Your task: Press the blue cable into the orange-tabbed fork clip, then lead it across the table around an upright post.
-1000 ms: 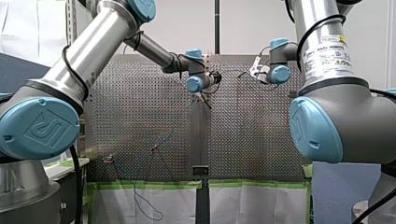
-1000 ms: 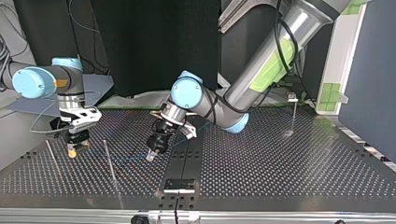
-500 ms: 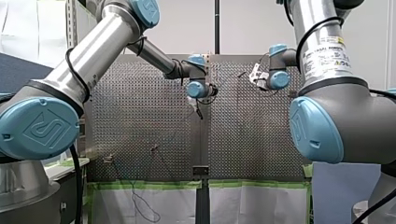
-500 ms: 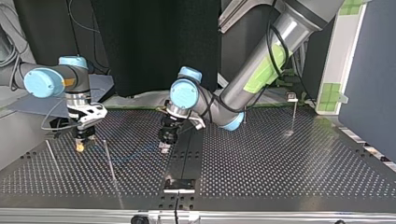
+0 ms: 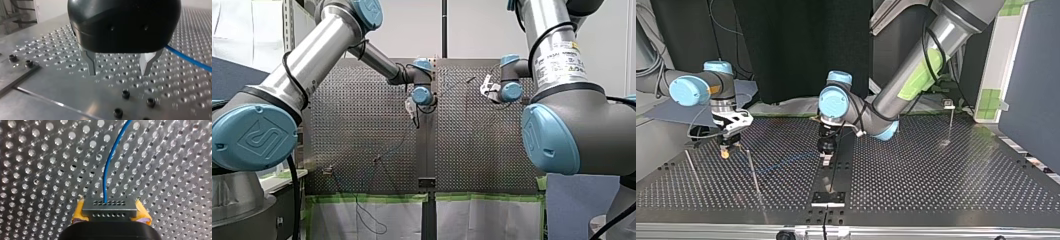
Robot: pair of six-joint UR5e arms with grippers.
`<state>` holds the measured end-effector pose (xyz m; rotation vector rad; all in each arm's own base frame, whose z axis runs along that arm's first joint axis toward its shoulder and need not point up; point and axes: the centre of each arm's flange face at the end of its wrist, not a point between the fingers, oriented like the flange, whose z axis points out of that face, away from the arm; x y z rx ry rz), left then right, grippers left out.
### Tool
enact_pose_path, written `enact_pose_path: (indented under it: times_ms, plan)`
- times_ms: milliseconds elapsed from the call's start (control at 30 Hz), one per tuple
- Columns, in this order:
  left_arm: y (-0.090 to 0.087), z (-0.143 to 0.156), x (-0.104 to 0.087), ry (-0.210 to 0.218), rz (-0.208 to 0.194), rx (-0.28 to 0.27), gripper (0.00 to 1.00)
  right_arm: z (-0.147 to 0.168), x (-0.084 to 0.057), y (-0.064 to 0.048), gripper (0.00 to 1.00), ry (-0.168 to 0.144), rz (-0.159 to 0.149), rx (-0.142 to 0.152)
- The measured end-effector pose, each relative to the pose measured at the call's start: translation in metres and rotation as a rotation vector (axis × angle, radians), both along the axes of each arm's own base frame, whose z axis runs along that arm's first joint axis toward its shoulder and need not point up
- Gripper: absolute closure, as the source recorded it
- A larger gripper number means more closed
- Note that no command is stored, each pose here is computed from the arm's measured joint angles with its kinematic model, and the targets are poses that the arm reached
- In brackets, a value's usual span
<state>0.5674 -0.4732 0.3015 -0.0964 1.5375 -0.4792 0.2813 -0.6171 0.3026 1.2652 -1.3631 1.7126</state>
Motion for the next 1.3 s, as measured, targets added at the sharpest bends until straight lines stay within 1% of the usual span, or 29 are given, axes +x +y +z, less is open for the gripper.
enact_pose_path:
  times_ms: [67, 167, 300, 467, 600, 767, 867, 933, 1067, 1167, 1300]
  plan:
    - [0.001, -0.002, 0.001, -0.002, 0.006, 0.015, 0.14, -0.003, -0.001, -0.001, 1.00, 0.001, -0.007, 0.004]
    - [0.002, -0.007, 0.004, 0.000, 0.004, 0.031, 0.14, -0.006, -0.003, -0.003, 1.00, 0.001, -0.013, 0.007]
    - [0.002, -0.017, 0.009, 0.008, -0.013, 0.040, 0.14, -0.014, -0.003, -0.005, 1.00, 0.004, -0.018, 0.018]
    - [0.003, -0.016, 0.017, 0.002, -0.022, 0.036, 0.14, -0.025, -0.003, -0.006, 1.00, 0.010, -0.023, 0.033]
    - [0.003, -0.010, 0.023, -0.010, -0.029, 0.027, 0.14, -0.028, -0.004, -0.007, 1.00, 0.015, -0.028, 0.037]
    - [0.002, -0.004, 0.027, -0.012, -0.040, 0.019, 0.14, -0.031, -0.005, -0.008, 1.00, 0.018, -0.032, 0.040]
    - [0.001, -0.002, 0.027, -0.012, -0.055, 0.012, 0.14, -0.036, -0.005, -0.009, 1.00, 0.025, -0.035, 0.045]
    - [0.000, -0.002, 0.027, -0.011, -0.064, 0.004, 0.14, -0.042, -0.004, -0.009, 1.00, 0.033, -0.036, 0.053]
    - [0.000, -0.002, 0.028, -0.009, -0.070, -0.004, 0.14, -0.069, -0.003, -0.008, 1.00, 0.055, -0.041, 0.090]
    - [0.001, -0.002, 0.028, -0.009, -0.070, -0.007, 0.14, -0.089, -0.001, -0.005, 1.00, 0.064, -0.040, 0.111]
    - [0.001, -0.002, 0.029, -0.008, -0.070, -0.010, 0.14, -0.109, 0.002, -0.003, 1.00, 0.073, -0.035, 0.126]
